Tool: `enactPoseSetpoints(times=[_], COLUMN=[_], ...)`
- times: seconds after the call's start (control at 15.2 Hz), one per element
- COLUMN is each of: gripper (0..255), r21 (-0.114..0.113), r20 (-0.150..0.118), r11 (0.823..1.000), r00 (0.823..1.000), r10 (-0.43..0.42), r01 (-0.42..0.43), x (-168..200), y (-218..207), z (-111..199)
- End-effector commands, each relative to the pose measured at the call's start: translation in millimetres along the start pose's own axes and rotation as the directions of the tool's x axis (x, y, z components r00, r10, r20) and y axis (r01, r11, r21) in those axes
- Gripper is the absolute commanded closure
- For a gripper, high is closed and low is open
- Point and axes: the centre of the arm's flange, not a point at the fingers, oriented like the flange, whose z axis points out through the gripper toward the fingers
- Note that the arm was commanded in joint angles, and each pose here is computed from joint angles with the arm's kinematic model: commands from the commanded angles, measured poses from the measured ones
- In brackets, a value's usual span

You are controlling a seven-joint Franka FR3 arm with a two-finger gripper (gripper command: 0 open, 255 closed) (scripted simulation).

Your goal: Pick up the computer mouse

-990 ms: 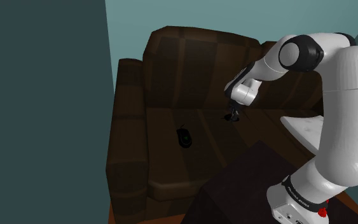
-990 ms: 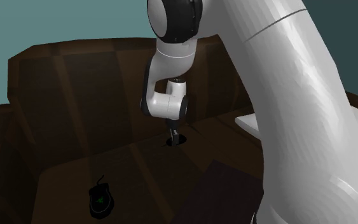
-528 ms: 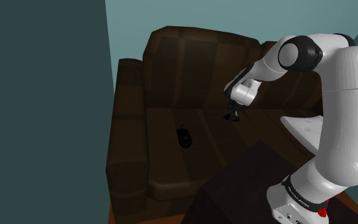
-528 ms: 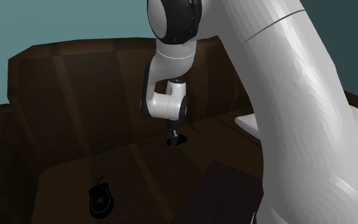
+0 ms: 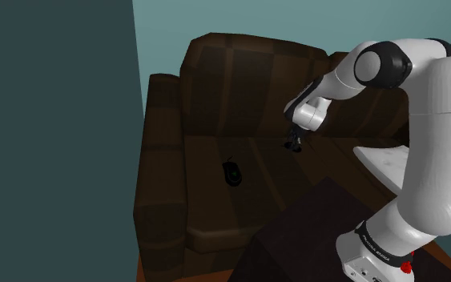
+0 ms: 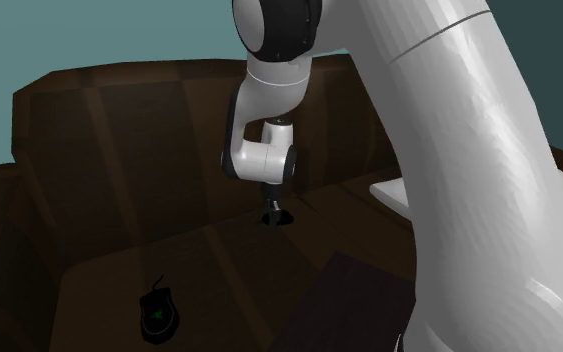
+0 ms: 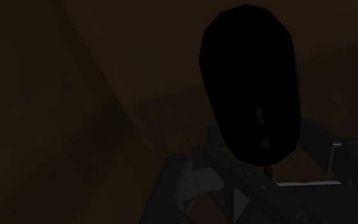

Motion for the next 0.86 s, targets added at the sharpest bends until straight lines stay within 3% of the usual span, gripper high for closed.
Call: enactPoseSetpoints(times=[0.0,0.79], gripper=[255,255], r21=[0.000,0.000], r20=[0.000,0.000], r11=[1.000,1.000], r00=[1.000,1.000], r10=[0.000,0.000], r01=[0.000,0.000], x=[1.3,4.3], y=[2.2,9.9], z=[-9.9,-62.8])
